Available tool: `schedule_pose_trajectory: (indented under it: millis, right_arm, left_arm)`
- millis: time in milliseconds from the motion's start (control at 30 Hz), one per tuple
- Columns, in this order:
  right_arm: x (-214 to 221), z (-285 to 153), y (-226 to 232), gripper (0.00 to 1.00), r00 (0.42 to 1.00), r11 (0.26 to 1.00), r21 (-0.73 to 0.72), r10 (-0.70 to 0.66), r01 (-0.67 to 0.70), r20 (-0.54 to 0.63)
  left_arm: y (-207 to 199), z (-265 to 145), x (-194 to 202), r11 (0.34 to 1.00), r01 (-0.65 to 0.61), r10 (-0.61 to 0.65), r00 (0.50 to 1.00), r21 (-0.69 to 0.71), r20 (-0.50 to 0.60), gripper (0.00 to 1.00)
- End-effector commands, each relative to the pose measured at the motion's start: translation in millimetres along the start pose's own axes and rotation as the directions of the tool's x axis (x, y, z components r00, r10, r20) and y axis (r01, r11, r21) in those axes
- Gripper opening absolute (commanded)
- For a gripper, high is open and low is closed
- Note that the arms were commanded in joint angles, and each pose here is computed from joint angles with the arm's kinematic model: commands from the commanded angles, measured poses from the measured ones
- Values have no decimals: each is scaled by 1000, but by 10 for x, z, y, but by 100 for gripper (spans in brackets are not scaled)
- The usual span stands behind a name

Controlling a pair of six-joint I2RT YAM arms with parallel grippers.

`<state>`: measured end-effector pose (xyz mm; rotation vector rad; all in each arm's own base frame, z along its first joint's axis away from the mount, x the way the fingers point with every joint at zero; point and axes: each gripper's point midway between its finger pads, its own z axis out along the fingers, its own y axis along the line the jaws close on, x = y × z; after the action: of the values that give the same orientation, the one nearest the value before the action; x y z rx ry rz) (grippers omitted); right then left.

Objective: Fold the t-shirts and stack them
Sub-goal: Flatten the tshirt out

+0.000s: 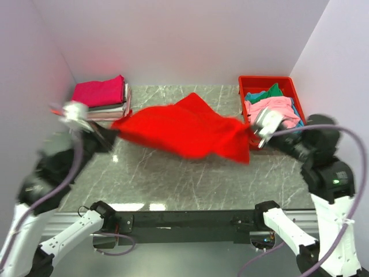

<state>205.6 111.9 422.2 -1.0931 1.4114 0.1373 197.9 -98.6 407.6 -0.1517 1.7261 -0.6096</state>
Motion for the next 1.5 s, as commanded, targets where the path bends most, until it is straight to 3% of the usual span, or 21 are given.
schedule_pose_trajectory:
  millis: [0,100,233,300,333,367,433,500,533,700,733,867,900,967,1000,1067,1100,1167,1200,1267,1467]
  right_arm:
    - [746,10,805,0,989,946,-323,-71,27,-126]
    - [1289,-245,1501,0,968,839,-539,-66,-77,-241]
    - [1641,-367,1786,0,941,787,-601,-84,-140,-328]
    - [1742,-386,1825,37,934,789,-600,-103,-133,-343]
    - [1761,-375,1810,48,931,794,-593,-105,-132,-348]
    - [1756,-358,1787,60,929,803,-579,-91,-144,-358]
    - [1718,-269,1656,67,932,832,-542,-93,-121,-350]
    - [1651,-161,1525,72,938,854,-510,-83,-107,-336]
    - [1633,-119,1489,72,940,858,-503,-77,-107,-332]
    - [1582,507,1060,73,931,906,-344,122,-246,-345]
    - [1584,610,1017,73,921,899,-331,163,-286,-353]
    - [1707,1207,928,70,817,786,-325,361,-526,-449]
    - [1617,1359,763,69,824,794,-309,379,-523,-421]
    - [1817,1641,674,66,754,759,-247,439,-603,-489]
    - [1764,1791,454,65,766,785,-209,446,-584,-463]
    - [2037,2067,377,63,698,759,-135,493,-637,-520]
    - [2090,2197,157,62,700,789,-63,501,-611,-509]
    - [2440,2440,100,60,615,761,45,555,-647,-560]
    - [2456,2543,-82,60,616,776,92,561,-624,-553]
    - [2784,2746,-87,58,551,754,150,585,-639,-595]
    - [2999,3136,-359,58,561,756,152,589,-637,-581]
  left_arm:
    - [167,-191,1059,994,111,-105,936,1,-336,0]
    - [129,-479,1632,971,237,-188,826,25,-531,0]
    - [204,-833,2157,953,302,-222,679,-9,-700,1]
    - [239,-1050,2378,950,313,-210,587,-20,-782,3]
    - [257,-1110,2426,949,313,-213,563,-32,-799,8]
    - [256,-1161,2455,948,317,-214,539,-39,-814,25]
    - [302,-1246,2478,956,288,-204,512,-57,-834,49]
    - [301,-1236,2351,966,253,-187,540,-53,-821,68]
    - [293,-1229,2289,969,242,-180,555,-50,-812,72]
    - [223,-833,1805,981,190,-171,721,-46,-672,79]
    - [349,-656,1723,986,138,-168,776,-97,-608,79]
    - [441,304,1605,988,57,-116,885,-143,-450,88]
    - [490,482,1590,988,21,-86,899,-155,-428,88]
    - [729,932,1571,968,-19,-88,908,-251,-410,89]
    - [787,1132,1461,966,-22,-79,924,-258,-373,88]
    - [1139,1439,1318,945,43,-158,929,-324,-336,84]
    - [1254,1567,1170,941,83,-179,945,-329,-275,82]
    - [1821,1625,1105,884,146,-261,942,-443,-211,81]
    - [2002,1635,1094,861,188,-305,934,-473,-185,81]
    - [2445,1646,1181,812,246,-380,911,-530,-161,79]
    - [2827,1952,1487,821,234,-422,863,-521,-277,72]
